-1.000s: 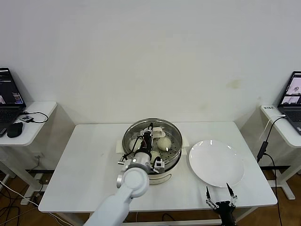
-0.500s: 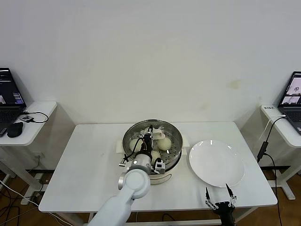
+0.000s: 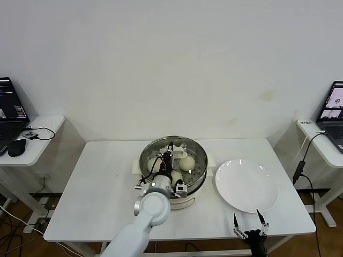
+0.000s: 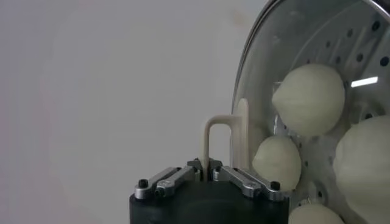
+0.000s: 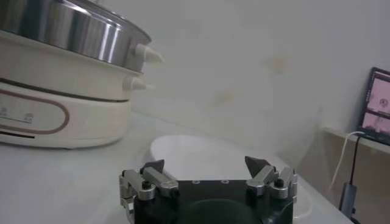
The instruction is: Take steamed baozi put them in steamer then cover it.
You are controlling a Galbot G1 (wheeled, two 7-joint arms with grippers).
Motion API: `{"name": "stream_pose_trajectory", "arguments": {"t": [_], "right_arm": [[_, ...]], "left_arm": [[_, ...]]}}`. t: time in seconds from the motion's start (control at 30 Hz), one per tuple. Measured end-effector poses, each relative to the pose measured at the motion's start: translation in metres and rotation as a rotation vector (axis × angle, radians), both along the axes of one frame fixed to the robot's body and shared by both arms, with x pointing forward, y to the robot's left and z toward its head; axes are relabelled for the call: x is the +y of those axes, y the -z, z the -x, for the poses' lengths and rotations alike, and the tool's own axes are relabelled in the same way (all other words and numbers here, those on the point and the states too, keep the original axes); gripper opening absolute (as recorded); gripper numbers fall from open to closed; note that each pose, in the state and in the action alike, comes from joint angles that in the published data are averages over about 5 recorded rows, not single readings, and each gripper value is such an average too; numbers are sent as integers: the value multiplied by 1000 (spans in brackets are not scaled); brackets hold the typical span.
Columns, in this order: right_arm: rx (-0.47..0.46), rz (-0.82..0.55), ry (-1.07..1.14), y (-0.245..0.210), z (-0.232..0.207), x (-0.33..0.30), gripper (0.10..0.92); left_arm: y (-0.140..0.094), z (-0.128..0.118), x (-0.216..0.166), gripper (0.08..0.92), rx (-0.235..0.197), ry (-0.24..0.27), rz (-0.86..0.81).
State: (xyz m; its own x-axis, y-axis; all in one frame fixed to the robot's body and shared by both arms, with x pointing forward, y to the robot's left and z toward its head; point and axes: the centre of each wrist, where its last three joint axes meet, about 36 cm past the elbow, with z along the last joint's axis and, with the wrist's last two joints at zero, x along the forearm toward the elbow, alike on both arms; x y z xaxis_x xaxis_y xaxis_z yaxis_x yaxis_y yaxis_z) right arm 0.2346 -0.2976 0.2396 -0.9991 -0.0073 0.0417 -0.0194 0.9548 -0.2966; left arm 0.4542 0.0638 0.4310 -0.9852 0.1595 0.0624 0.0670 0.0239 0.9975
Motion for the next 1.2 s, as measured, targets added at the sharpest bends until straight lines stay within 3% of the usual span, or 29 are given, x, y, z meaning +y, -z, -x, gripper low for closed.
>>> {"name": "stream_pose_trajectory", "arguments": {"t": [0.4,0.73,0.97,1.2], "right_arm": [[5,3,-3,0,2,2,823],[10,3,-3,0,3,2,823],[22,-6,-7,-1,6,0,823],[46,-42,-31,-8,9,2,823]], "left_arm": [[-8,18,7,534,-21,17,15],[-22,61,26,801,-40,48,65],[-38,104,57,823,-34,61,194],[-33,135,110,823,31,35,487]]}}
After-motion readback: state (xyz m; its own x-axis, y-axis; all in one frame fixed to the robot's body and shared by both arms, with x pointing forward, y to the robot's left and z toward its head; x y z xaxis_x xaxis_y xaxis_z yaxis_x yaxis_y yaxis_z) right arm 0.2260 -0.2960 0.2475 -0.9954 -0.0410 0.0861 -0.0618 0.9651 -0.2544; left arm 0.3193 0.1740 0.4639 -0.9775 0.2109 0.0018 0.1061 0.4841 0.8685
